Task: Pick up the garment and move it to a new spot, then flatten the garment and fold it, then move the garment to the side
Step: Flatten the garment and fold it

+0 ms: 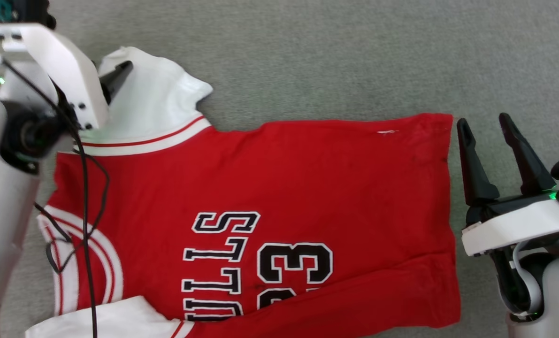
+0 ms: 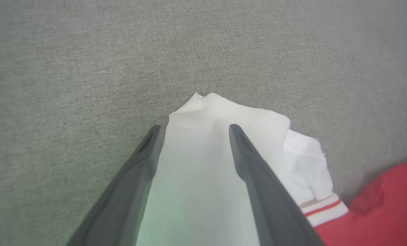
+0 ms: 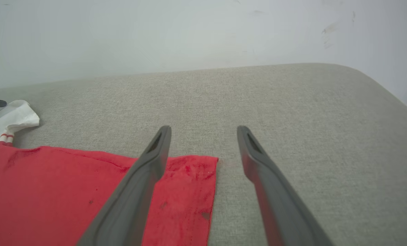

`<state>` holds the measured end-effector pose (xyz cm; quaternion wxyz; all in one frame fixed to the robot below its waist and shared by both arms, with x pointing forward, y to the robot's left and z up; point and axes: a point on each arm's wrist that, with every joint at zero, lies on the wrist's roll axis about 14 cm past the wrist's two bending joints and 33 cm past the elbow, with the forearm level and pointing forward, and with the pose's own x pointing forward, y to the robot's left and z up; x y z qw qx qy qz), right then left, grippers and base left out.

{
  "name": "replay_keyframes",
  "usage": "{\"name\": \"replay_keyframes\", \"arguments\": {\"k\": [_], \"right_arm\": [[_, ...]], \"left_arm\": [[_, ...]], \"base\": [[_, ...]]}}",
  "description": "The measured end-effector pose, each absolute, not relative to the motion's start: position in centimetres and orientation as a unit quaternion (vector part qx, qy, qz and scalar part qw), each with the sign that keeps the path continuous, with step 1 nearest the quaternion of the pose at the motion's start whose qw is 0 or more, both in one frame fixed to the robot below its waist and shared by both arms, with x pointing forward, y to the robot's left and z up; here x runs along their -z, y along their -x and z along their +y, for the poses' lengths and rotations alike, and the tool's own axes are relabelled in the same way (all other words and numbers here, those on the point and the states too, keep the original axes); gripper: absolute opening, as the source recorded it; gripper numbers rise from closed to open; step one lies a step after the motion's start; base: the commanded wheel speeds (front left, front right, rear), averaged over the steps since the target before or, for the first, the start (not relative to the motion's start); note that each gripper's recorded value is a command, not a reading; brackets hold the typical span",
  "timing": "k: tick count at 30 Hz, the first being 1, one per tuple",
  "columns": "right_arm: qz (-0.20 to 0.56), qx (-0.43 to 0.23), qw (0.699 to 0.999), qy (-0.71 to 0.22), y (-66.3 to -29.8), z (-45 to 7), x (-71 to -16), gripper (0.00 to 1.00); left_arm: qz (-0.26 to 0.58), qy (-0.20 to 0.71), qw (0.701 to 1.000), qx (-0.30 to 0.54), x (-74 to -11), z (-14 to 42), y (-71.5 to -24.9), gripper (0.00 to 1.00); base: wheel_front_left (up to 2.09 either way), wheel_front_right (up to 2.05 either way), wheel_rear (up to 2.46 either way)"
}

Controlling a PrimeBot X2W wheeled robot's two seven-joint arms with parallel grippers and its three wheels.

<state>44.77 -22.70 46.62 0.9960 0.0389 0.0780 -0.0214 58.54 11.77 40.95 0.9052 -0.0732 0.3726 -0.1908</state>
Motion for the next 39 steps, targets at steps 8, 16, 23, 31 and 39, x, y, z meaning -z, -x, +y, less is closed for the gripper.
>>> {"name": "replay_keyframes", "arguments": {"k": [8, 16, 23, 31, 39], "right_arm": [[0.100, 0.044, 0.993, -0.052, -44.0, -23.9, -44.7, 1.00], [0.120, 0.069, 0.988, -0.069, -43.2, -25.3, -43.5, 1.00], [0.175, 0.071, 0.976, -0.110, -42.8, -26.1, -42.0, 1.00], [0.300, 0.018, 0.948, -0.103, -43.7, -25.9, -40.2, 1.00], [0.372, -0.057, 0.924, -0.069, -46.7, -22.9, -39.8, 1.00]], "left_arm": [[0.479, 0.022, 0.857, 0.186, -37.4, 11.6, -59.0, 1.00], [0.533, 0.013, 0.822, 0.199, -36.2, 10.9, -58.1, 0.00], [0.497, 0.012, 0.845, 0.197, -37.3, 10.7, -58.2, 0.00], [0.410, 0.015, 0.891, 0.196, -42.2, 11.3, -59.2, 0.00], [0.349, 0.019, 0.916, 0.195, -45.7, 12.8, -58.8, 0.00]], "base": [[0.00, 0.00, 0.00], [0.00, 0.00, 0.00], [0.00, 0.00, 0.00], [0.00, 0.00, 0.00], [0.00, 0.00, 0.00]]}}
